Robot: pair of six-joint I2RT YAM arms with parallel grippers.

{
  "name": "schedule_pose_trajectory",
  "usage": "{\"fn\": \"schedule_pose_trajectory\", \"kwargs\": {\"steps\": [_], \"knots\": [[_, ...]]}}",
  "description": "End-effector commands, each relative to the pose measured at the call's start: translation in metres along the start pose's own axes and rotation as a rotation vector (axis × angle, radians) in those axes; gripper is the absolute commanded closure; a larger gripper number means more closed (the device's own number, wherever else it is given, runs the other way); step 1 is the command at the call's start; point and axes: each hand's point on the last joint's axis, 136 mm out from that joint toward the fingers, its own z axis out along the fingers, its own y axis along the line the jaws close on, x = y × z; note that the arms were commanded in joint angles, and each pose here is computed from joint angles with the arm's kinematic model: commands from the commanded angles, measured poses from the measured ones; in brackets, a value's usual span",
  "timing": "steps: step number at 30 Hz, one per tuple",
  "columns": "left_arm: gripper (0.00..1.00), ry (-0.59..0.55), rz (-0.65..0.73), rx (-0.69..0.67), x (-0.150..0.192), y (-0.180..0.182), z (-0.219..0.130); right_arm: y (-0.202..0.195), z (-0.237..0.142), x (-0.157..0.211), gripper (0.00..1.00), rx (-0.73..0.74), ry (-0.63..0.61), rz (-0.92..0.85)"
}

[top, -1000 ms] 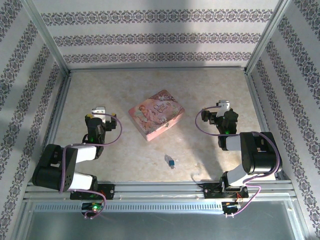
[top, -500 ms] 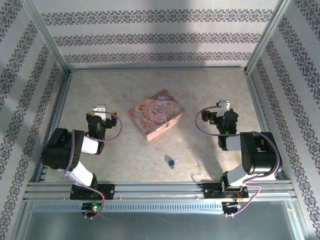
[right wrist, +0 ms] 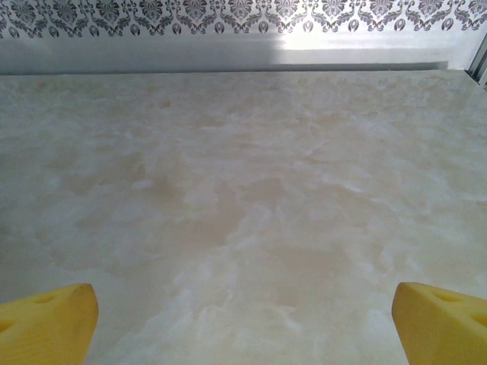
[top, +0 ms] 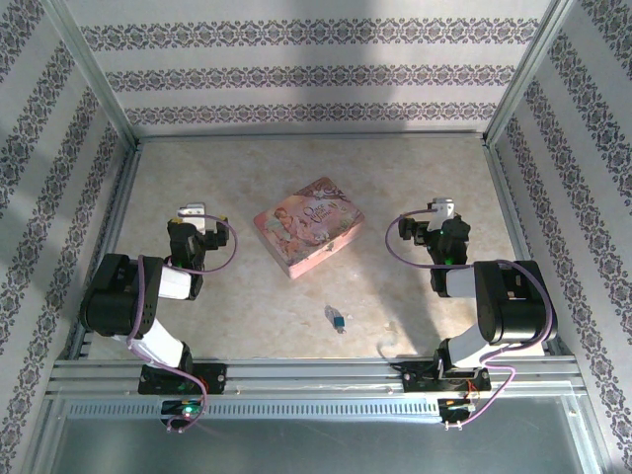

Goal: Unlock the padlock with the key

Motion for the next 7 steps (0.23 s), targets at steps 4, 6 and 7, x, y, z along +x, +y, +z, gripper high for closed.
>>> {"fn": "schedule_pose_trajectory", "kwargs": {"steps": [4, 6, 7], "knots": [[0.01, 0.0, -0.011, 0.01, -0.0028, 0.0007, 0.0001, 0.0036, 0.0007, -0.0087, 0.02, 0.002, -0.024, -0.016], [0.01, -0.001, -0.011, 0.01, -0.0029, 0.0007, 0.0001, 0.002, 0.0011, -0.0095, 0.01, 0.011, -0.024, -0.012], [0.01, 0.0, -0.011, 0.01, -0.0028, 0.0007, 0.0002, -0.0005, 0.0012, -0.0093, 0.02, 0.026, -0.023, -0.005]]}}
